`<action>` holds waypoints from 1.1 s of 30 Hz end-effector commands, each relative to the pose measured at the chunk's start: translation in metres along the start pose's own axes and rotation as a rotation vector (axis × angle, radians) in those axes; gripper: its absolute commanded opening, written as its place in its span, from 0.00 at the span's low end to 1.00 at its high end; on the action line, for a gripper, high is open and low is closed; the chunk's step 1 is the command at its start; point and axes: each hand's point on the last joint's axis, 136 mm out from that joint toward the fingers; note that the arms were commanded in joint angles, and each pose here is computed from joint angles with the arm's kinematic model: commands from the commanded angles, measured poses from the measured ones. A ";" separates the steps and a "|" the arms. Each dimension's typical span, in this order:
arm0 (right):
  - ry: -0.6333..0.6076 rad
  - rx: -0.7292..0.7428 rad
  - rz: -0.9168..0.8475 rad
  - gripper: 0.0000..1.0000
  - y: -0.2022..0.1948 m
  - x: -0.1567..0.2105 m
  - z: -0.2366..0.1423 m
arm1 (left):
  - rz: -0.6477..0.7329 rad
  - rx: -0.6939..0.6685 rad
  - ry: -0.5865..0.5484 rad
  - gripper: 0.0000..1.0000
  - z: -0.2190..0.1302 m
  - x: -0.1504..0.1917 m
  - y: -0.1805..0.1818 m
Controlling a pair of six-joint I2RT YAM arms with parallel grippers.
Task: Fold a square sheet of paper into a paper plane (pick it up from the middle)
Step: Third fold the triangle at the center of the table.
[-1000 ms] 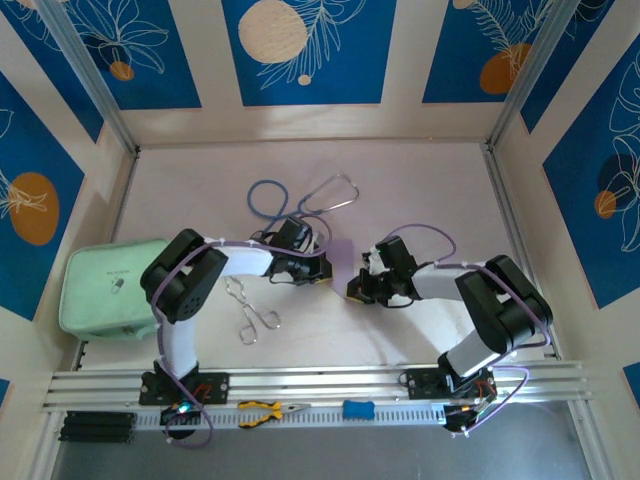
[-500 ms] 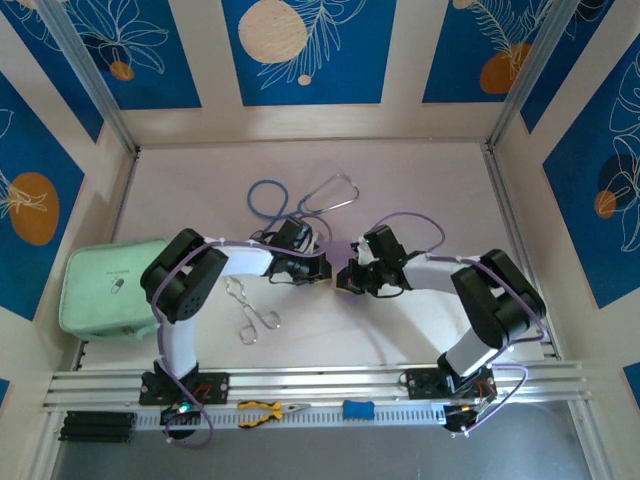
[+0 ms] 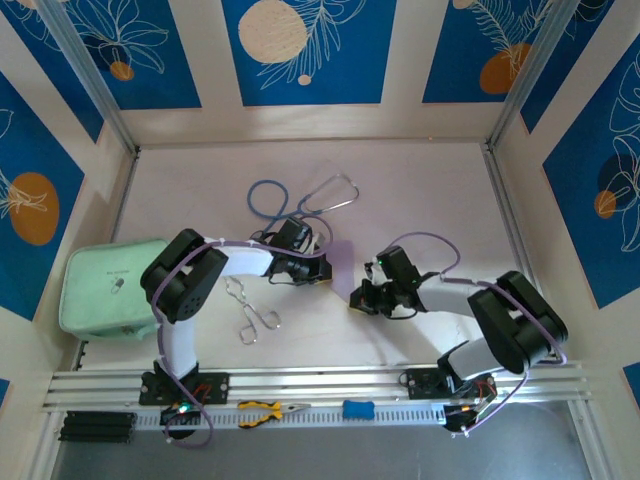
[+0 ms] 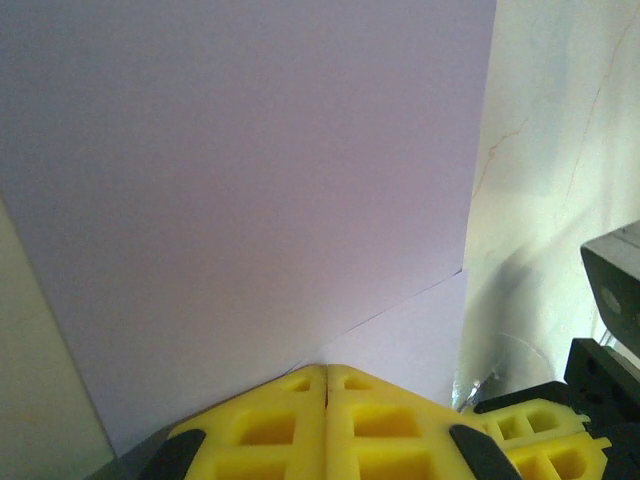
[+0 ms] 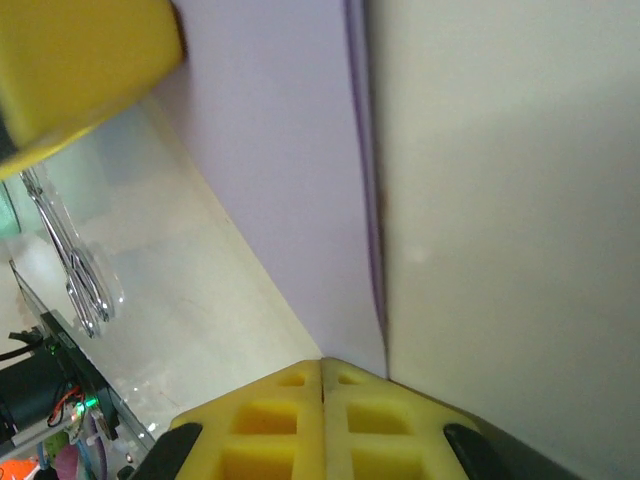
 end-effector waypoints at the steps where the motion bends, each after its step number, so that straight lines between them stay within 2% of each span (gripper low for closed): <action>1: 0.013 0.087 0.096 0.03 -0.036 0.015 -0.004 | -0.049 -0.076 0.057 0.00 0.001 0.022 0.027; 5: -0.009 0.064 0.084 0.04 -0.029 0.012 -0.012 | -0.056 -0.062 0.045 0.00 0.000 0.021 0.024; 12: -0.108 -0.085 -0.007 0.10 0.033 -0.008 -0.030 | -0.073 -0.042 0.021 0.00 -0.004 0.021 0.021; 15: -0.099 -0.079 -0.020 0.10 0.045 -0.018 -0.025 | -0.082 -0.028 0.011 0.00 -0.004 0.022 0.018; 19: -0.056 -0.040 -0.012 0.08 0.042 -0.019 -0.007 | -0.099 -0.009 0.008 0.00 -0.003 0.025 0.017; 25: -0.027 0.092 0.063 0.08 -0.007 -0.008 0.011 | -0.099 -0.013 0.006 0.00 -0.003 0.024 0.017; 28: -0.031 0.114 0.071 0.07 -0.019 0.000 0.007 | -0.100 -0.013 0.004 0.00 -0.002 0.023 0.017; 33: -0.062 0.066 0.032 0.10 -0.005 0.003 -0.009 | -0.107 -0.022 -0.009 0.00 -0.002 0.026 0.022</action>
Point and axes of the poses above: each hand's point on the last joint's axis, 136 mm out from that joint toward the fingers, its own z axis out along the fingers, its own y axis along the line the jaws close on, x = y × z, and after that the axes turned 10 degrees about z, right-handed
